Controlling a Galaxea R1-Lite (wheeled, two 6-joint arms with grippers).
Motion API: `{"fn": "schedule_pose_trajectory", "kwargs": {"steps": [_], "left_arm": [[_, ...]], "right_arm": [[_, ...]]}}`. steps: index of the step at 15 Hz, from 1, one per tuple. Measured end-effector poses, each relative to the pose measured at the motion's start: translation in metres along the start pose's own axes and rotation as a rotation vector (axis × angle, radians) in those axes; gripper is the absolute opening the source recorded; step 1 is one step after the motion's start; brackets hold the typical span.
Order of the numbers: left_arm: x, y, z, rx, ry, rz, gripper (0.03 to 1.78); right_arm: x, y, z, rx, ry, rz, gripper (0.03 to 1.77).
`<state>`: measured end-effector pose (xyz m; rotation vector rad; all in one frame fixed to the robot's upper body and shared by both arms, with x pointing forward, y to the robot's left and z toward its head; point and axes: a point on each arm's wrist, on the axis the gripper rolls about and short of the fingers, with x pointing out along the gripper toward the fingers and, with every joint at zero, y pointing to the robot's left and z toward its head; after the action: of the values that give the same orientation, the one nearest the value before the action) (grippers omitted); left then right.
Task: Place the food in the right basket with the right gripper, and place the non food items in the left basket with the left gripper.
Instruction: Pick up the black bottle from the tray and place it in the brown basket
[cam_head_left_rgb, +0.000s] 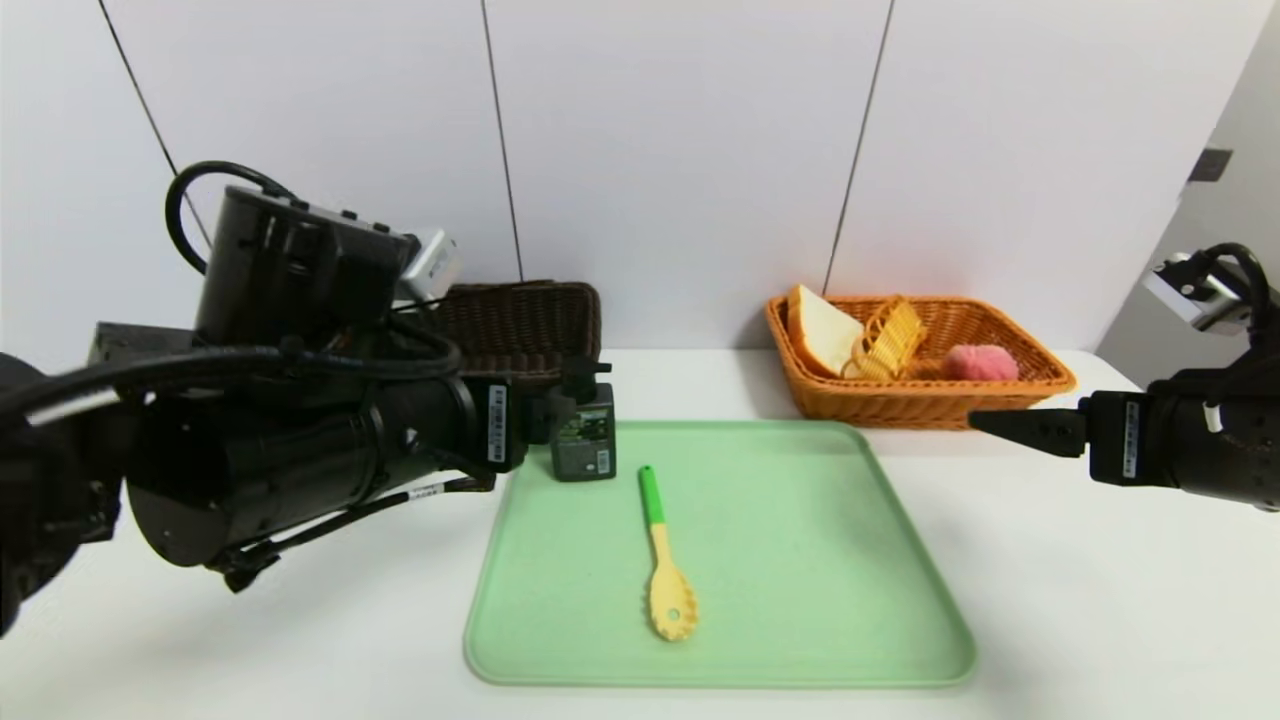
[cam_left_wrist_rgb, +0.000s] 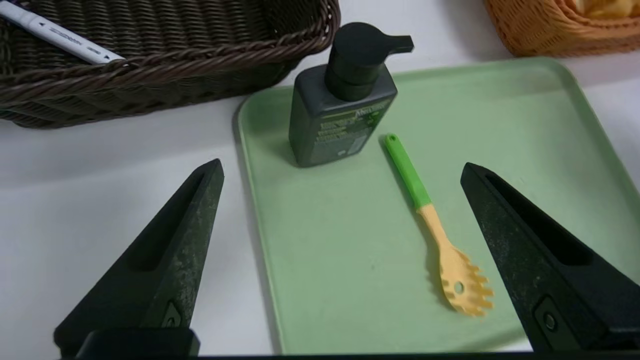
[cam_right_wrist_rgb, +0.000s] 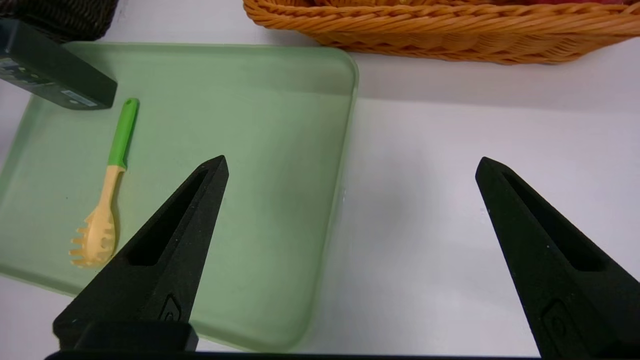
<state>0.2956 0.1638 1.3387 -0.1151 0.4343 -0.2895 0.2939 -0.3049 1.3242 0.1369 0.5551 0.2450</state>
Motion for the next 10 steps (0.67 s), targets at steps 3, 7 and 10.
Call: {"fn": "schedule_pose_trajectory", "kwargs": {"steps": [3,7,10], "left_arm": [[0.024,-0.019,-0.027,0.004,-0.098,0.114,1.69],[0.039,-0.043,-0.068,0.057,-0.101,0.169,1.69],[0.048,-0.047,-0.082,0.095,-0.073,0.200,1.69]], "right_arm": [[0.000,0.000,-0.001,-0.002,0.003,0.001,1.71],[0.000,0.000,-0.002,0.000,0.007,0.000,1.71],[0.001,-0.001,-0.005,0.002,0.016,-0.009,1.71]]}}
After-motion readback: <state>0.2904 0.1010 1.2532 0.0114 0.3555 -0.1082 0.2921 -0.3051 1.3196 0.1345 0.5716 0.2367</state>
